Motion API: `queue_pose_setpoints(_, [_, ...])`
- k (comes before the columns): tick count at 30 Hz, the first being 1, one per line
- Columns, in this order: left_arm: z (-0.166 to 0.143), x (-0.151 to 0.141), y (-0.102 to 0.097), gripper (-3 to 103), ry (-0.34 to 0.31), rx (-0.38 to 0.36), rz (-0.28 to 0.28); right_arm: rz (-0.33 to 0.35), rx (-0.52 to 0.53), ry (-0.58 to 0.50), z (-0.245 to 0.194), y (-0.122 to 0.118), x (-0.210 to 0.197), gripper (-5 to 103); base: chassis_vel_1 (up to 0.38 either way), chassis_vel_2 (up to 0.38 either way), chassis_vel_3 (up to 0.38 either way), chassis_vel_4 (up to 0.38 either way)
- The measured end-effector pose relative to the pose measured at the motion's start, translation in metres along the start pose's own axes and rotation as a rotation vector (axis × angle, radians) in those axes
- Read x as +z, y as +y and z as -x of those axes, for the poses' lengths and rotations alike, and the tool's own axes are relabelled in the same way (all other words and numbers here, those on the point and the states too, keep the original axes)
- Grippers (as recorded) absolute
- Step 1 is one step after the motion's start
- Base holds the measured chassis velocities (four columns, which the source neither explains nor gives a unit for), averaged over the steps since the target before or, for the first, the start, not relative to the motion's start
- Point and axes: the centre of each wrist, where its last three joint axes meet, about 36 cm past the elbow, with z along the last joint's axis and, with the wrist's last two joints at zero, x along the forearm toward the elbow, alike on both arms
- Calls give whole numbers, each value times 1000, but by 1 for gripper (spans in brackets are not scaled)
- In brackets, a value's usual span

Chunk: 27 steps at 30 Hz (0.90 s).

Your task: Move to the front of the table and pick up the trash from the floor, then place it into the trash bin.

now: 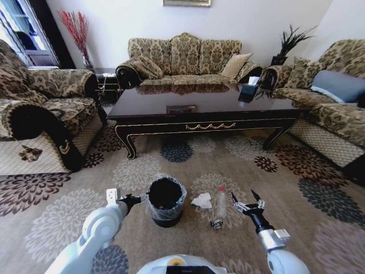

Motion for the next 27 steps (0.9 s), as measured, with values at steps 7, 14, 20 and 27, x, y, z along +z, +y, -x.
queue_pose_setpoints(7, [31, 9, -4, 99, 63, 7, -42, -1, 3, 0, 1, -1, -3, 100, 0, 0, 0, 0])
queue_pose_setpoints(14, [49, 9, -15, 96, 86, 32, -59, 0, 4, 9, -1, 2, -2, 100, 0, 0, 0, 0])
queue_pose_setpoints(20, [60, 3, -16, 96, 94, 26, -74, -1, 6, 14, -3, 3, -1, 100, 0, 0, 0, 0])
queue_pose_setpoints(27, [68, 1, -18, 95, 118, 14, -83, -8, 6, 24, -7, 6, 2, 100, 0, 0, 0, 0])
